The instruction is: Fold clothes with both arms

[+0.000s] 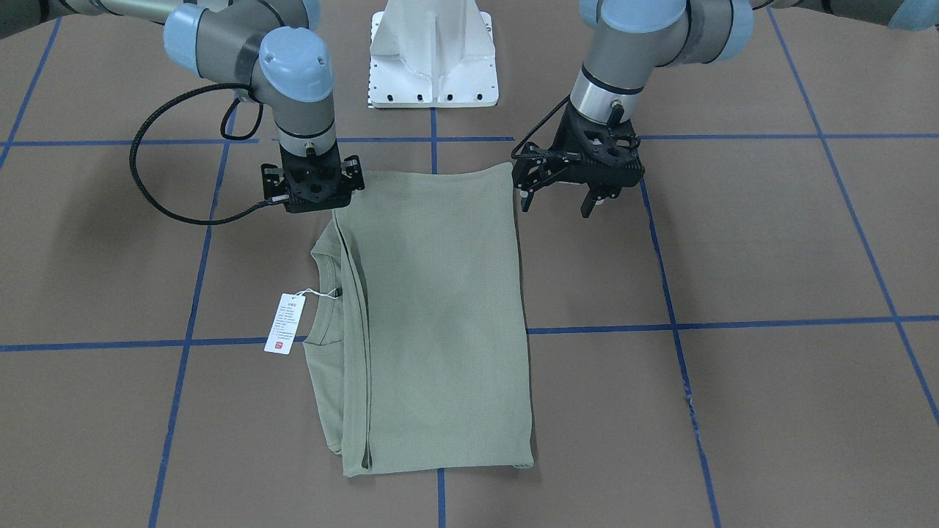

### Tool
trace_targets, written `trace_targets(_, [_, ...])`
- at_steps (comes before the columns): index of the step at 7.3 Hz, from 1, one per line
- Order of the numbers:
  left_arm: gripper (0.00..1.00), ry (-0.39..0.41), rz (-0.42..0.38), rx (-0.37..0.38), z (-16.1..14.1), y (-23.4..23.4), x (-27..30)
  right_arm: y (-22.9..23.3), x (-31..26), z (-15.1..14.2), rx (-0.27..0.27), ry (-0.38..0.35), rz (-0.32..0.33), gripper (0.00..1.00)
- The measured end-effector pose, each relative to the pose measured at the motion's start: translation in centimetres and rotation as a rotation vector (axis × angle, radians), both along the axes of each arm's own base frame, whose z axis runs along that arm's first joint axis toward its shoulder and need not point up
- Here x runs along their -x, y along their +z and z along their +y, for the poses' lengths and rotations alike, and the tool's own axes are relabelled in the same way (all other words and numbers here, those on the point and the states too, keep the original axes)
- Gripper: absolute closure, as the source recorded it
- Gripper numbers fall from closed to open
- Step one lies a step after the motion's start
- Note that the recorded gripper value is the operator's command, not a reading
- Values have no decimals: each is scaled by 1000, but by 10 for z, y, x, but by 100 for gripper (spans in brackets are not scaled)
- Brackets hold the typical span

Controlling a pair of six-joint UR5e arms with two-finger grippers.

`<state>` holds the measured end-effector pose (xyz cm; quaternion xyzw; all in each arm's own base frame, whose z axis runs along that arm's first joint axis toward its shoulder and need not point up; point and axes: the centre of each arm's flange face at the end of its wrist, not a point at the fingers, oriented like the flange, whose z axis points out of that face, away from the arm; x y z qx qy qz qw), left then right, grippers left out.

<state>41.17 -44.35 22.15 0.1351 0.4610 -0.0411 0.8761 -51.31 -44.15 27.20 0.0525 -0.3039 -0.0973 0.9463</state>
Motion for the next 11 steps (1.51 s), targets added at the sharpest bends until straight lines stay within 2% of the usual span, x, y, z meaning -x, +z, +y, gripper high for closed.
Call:
trace_targets(2, [0, 1, -2, -2, -1, 1, 0, 16, 22, -35, -27, 16, -30, 0])
trace_targets(4, [0, 1, -1, -2, 0, 1, 0, 25, 22, -53, -34, 28, -36, 0])
trace_targets(11, [0, 2, -7, 1, -2, 4, -2, 39, 26, -59, -24, 19, -15, 0])
